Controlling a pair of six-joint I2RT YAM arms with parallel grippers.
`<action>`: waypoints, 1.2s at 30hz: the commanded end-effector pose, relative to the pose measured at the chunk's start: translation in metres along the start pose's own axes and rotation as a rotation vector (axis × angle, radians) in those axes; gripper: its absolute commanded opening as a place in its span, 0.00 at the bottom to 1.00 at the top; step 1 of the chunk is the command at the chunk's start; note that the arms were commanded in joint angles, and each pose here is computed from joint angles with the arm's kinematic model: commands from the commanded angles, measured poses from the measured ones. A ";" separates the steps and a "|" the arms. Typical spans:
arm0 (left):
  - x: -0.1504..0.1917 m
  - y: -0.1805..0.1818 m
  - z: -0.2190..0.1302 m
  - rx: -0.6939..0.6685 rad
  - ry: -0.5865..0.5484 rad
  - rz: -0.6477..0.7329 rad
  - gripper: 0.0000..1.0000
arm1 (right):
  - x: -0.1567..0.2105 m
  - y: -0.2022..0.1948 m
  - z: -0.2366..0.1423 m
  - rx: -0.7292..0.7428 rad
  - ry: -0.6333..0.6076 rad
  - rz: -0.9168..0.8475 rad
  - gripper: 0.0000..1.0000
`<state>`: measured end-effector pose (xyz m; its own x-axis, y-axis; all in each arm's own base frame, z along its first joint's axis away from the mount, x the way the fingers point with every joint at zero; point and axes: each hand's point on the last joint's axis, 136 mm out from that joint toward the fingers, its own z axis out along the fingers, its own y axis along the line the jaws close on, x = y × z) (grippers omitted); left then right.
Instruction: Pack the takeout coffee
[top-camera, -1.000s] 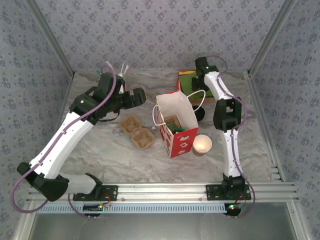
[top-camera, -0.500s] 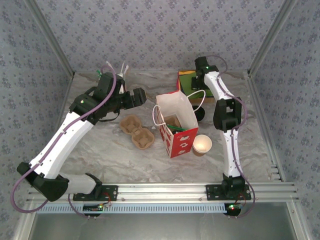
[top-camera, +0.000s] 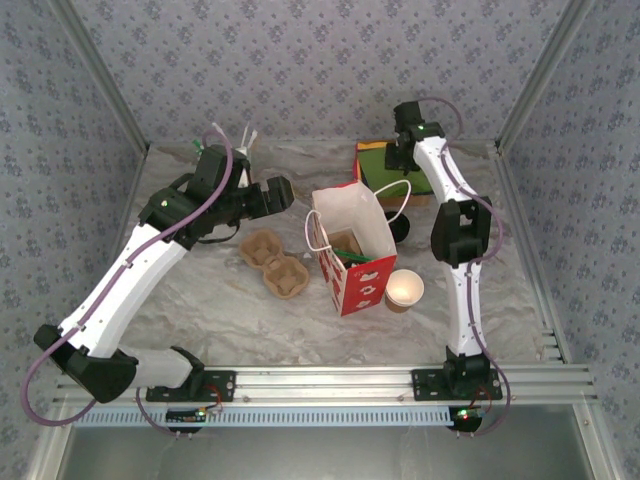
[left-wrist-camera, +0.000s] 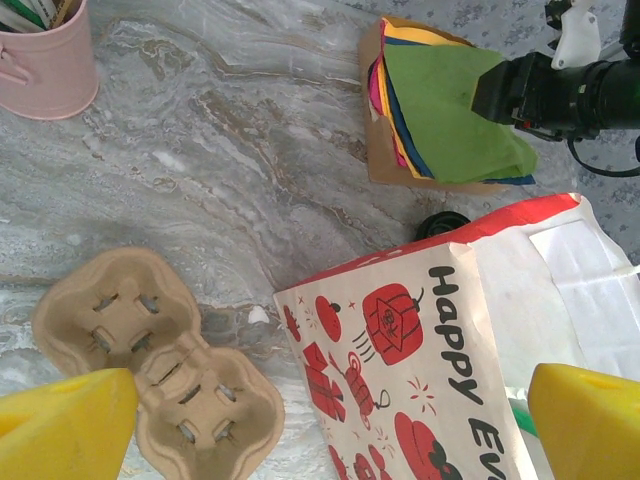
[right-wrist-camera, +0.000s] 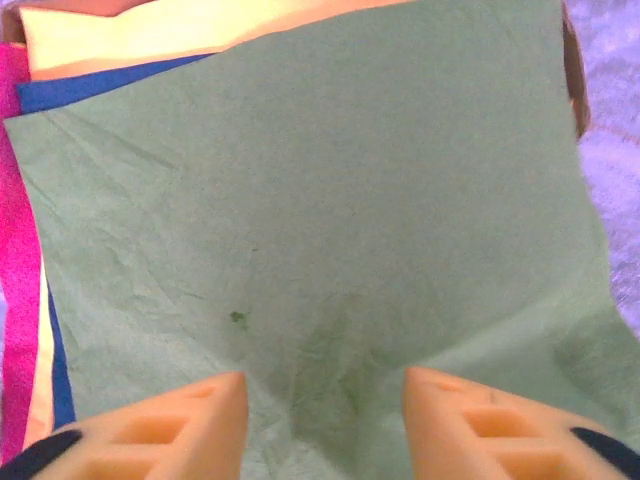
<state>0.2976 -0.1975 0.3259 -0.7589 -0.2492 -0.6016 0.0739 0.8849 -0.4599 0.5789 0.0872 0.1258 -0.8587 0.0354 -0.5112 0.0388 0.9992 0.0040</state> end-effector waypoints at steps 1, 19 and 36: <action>-0.004 -0.007 -0.005 0.031 -0.014 0.008 1.00 | 0.006 -0.001 0.008 0.004 0.027 -0.013 0.60; -0.003 -0.008 -0.001 0.026 0.005 0.022 1.00 | 0.044 -0.004 0.060 0.032 0.145 -0.031 0.63; -0.003 -0.009 0.000 0.030 0.006 0.021 1.00 | 0.014 -0.005 0.018 0.022 0.054 -0.012 0.21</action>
<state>0.2999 -0.2012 0.3194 -0.7722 -0.2367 -0.5896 0.0744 0.8879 -0.4540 0.5774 0.0868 0.0665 -0.9072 0.0129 -0.4204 0.0259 0.9993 -0.0253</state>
